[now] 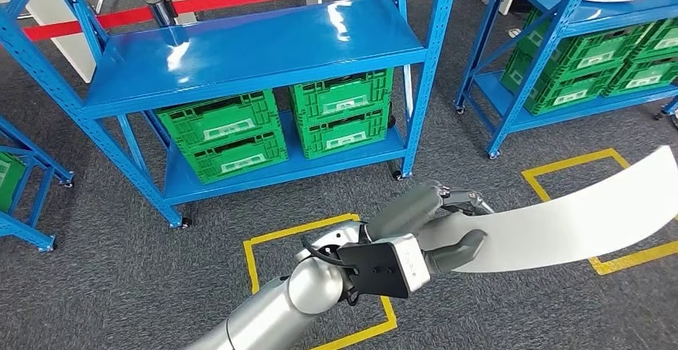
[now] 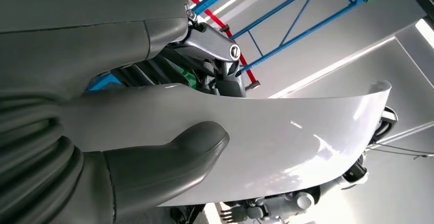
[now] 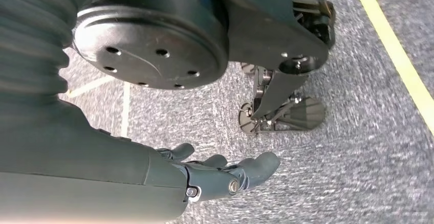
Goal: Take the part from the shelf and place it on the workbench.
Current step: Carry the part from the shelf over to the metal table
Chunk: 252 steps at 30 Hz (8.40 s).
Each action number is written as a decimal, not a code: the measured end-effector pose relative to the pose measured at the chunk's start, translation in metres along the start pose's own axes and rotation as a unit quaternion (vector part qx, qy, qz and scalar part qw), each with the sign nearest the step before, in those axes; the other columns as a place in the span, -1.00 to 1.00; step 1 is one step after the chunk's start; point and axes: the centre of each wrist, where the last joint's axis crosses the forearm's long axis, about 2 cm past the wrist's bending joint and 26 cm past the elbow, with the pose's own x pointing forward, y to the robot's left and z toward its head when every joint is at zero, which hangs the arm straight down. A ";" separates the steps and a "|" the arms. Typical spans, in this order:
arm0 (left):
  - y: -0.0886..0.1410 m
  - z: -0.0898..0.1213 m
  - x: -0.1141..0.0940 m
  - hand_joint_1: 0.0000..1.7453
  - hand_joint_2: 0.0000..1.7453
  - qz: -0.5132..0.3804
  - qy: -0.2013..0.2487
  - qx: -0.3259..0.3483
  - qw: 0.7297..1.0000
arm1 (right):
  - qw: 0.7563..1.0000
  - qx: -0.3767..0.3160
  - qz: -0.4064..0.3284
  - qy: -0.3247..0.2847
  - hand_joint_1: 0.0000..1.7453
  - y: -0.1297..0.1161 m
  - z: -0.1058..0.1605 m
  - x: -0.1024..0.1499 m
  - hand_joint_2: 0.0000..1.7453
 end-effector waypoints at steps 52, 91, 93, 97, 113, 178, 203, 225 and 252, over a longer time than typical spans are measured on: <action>0.016 -0.014 0.015 1.00 1.00 -0.026 -0.011 -0.019 0.999 | 0.998 -0.029 -0.027 -0.041 -1.00 -0.025 -0.003 0.003 1.00; 0.016 -0.013 0.008 1.00 1.00 -0.015 0.017 -0.021 1.000 | 0.999 -0.026 -0.023 -0.033 -1.00 -0.024 -0.002 0.001 1.00; 0.016 -0.013 0.009 1.00 1.00 -0.009 0.017 -0.019 1.000 | 0.999 -0.026 -0.024 -0.033 -1.00 -0.023 -0.002 0.001 1.00; 0.016 -0.013 0.009 1.00 1.00 -0.007 0.017 -0.020 1.000 | 0.999 -0.026 -0.026 -0.030 -1.00 -0.023 -0.002 -0.001 1.00; 0.016 -0.013 0.011 1.00 1.00 -0.020 0.013 -0.013 1.000 | 0.999 -0.025 -0.025 -0.031 -1.00 -0.022 -0.002 -0.001 1.00; 0.018 -0.018 0.010 1.00 1.00 0.031 -0.020 -0.017 0.999 | 0.997 -0.022 -0.053 -0.052 -1.00 -0.012 -0.002 0.004 1.00; 0.016 -0.016 0.006 1.00 1.00 0.024 -0.020 -0.024 0.999 | 0.998 -0.020 -0.042 -0.046 -1.00 -0.013 -0.003 0.007 1.00; 0.014 -0.015 0.006 1.00 1.00 0.014 -0.014 -0.027 0.999 | 0.998 -0.019 -0.043 -0.039 -1.00 -0.012 -0.003 0.008 1.00; 0.014 -0.015 0.007 1.00 1.00 0.011 -0.013 -0.029 0.999 | 0.999 -0.019 -0.043 -0.028 -1.00 -0.012 -0.003 0.006 1.00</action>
